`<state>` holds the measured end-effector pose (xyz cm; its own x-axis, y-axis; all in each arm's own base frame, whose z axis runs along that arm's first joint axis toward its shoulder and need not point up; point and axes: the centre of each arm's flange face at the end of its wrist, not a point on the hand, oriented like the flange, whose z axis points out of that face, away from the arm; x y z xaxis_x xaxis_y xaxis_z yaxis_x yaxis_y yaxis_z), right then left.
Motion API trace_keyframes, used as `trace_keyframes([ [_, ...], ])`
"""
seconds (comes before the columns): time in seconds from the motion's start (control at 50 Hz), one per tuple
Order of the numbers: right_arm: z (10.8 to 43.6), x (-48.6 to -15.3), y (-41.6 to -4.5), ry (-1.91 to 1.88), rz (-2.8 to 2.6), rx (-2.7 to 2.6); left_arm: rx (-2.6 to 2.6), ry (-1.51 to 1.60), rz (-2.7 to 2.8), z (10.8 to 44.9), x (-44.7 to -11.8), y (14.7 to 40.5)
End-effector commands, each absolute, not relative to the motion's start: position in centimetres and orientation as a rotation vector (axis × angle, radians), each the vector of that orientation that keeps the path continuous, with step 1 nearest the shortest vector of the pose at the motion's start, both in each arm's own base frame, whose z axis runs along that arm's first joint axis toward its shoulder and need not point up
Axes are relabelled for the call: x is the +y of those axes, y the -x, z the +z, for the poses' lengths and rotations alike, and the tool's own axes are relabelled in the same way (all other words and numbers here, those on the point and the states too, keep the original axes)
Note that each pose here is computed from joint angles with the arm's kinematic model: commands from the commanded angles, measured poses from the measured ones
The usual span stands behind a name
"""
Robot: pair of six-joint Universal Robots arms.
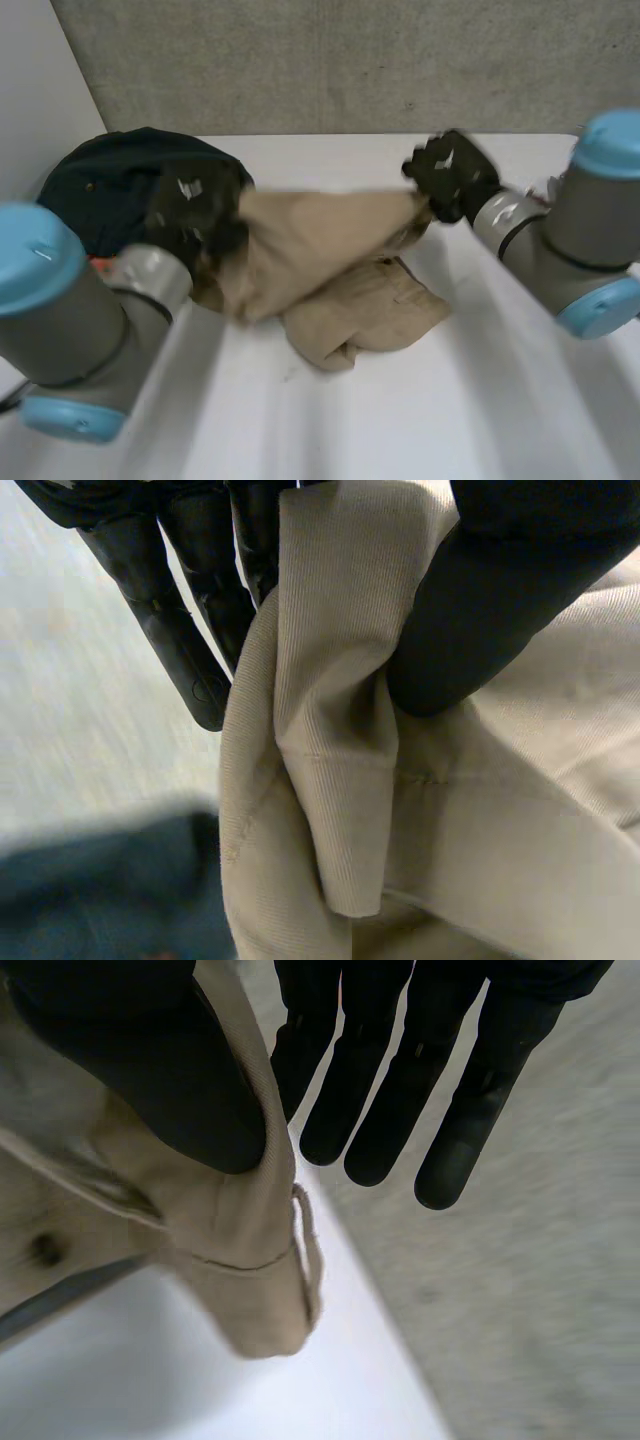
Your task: Fold the laundry.
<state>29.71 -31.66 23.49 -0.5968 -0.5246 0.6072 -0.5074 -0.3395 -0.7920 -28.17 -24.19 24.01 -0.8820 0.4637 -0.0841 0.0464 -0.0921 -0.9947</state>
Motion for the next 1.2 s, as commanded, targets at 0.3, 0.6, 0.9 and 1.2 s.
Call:
trace_keyframes([
  [0.3,47.4,-20.1,-24.2,1.036,-2.679,1.381,-1.415,0.344,2.147,44.4,-18.6,25.8],
  [0.6,38.0,-31.3,-27.8,1.069,-2.405,1.767,-1.737,0.361,1.930,34.3,-28.5,29.3],
  [0.9,23.3,-41.7,-34.3,0.954,-2.653,1.665,-1.569,0.302,2.120,26.0,-42.4,32.3],
  [1.2,27.9,-35.4,-31.2,1.087,-2.504,1.834,-1.706,0.366,2.128,28.6,-36.7,28.7],
])
